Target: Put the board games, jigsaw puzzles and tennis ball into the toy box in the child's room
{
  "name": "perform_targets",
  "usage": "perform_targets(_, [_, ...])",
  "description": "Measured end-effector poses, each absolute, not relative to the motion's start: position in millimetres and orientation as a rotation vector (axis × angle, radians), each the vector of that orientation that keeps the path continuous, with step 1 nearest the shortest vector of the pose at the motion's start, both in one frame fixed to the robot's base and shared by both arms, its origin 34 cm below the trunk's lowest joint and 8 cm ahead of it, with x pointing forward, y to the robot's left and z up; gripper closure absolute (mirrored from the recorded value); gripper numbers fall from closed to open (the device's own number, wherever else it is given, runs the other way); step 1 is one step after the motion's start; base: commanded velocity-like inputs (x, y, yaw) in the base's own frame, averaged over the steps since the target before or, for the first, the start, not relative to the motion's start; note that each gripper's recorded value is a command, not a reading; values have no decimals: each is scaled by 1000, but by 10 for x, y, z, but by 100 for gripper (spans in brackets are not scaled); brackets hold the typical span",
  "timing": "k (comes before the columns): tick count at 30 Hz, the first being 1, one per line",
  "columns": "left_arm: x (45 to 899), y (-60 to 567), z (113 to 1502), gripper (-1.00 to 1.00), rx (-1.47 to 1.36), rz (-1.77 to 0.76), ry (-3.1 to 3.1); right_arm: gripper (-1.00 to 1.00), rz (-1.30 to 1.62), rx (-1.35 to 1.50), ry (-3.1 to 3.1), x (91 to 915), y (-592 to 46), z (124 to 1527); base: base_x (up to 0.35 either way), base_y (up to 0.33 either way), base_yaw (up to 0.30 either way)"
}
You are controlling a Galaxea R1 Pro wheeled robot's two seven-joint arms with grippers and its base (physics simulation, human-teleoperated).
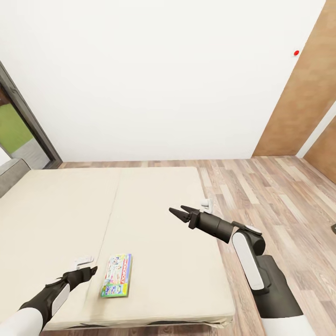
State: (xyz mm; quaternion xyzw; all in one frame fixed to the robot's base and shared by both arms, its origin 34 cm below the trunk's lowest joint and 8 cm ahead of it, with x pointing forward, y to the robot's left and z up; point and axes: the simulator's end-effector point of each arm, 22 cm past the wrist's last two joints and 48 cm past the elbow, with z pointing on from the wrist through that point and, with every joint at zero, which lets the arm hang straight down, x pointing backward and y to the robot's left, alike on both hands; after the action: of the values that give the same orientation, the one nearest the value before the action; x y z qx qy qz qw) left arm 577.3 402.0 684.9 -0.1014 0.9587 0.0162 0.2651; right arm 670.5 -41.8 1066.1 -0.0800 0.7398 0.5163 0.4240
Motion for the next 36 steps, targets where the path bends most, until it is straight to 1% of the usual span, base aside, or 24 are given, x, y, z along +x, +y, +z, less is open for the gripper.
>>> perform_targets(11, [6061, 3871, 7052, -100, -271, -9, 2619, -100, 1281, -199, 1845, 6694, -447, 10650, 0, 0, 0])
perform_targets(36, [6129, 3835, 7108, -100, -269, -18, 2624, -100, 1278, -185, 1848, 6706, -405, 10632, 0, 0, 0])
